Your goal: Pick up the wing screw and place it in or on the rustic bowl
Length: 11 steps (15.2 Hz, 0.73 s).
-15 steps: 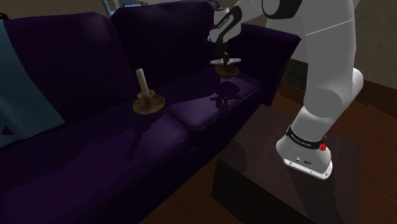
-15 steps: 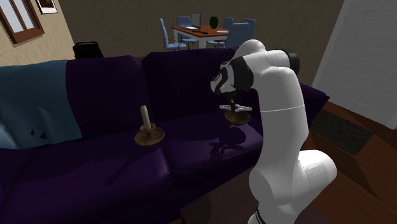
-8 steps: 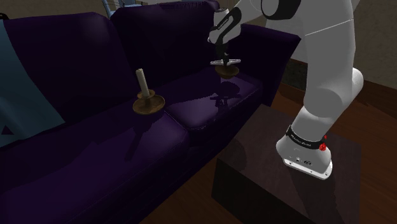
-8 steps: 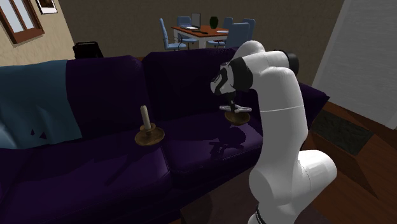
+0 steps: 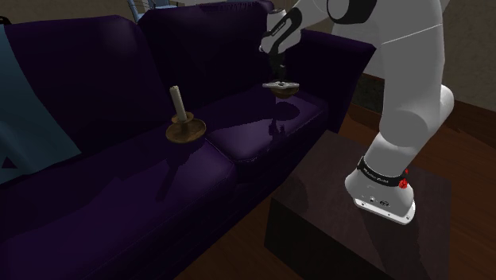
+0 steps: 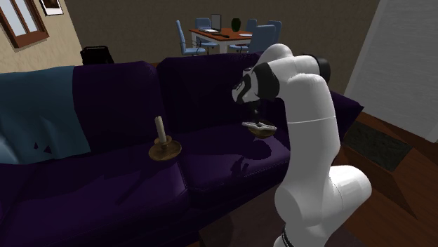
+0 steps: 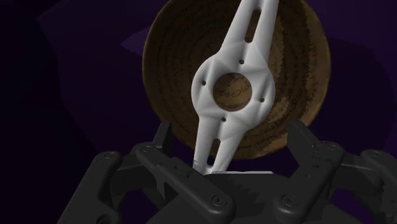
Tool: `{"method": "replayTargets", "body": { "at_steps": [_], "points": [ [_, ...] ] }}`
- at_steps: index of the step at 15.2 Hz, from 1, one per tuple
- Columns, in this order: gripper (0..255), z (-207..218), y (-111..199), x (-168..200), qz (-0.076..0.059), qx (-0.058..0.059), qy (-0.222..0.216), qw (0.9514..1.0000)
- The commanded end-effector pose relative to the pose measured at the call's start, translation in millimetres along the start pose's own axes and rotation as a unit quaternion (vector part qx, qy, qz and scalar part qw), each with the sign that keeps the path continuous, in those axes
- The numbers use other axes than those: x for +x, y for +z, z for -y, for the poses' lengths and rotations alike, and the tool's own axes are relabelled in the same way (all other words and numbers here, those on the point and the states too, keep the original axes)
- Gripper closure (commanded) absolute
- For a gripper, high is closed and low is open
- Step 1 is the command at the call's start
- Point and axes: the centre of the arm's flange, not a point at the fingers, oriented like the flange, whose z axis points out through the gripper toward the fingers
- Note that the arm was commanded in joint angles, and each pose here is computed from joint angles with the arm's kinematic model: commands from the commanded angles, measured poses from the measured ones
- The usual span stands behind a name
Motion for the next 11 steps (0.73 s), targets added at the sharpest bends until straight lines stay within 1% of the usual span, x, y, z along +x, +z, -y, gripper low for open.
{"method": "replayTargets", "body": {
  "at_steps": [1, 3, 11],
  "points": [
    [0, 0.6, -20.5, -0.3, 0.0, 0.0, 0.0, 1.0],
    [0, 0.6, -44.1, -0.3, 0.0, 0.0, 0.0, 1.0],
    [0, 0.6, -44.1, -0.3, 0.0, 0.0, 0.0, 1.0]
  ]
}}
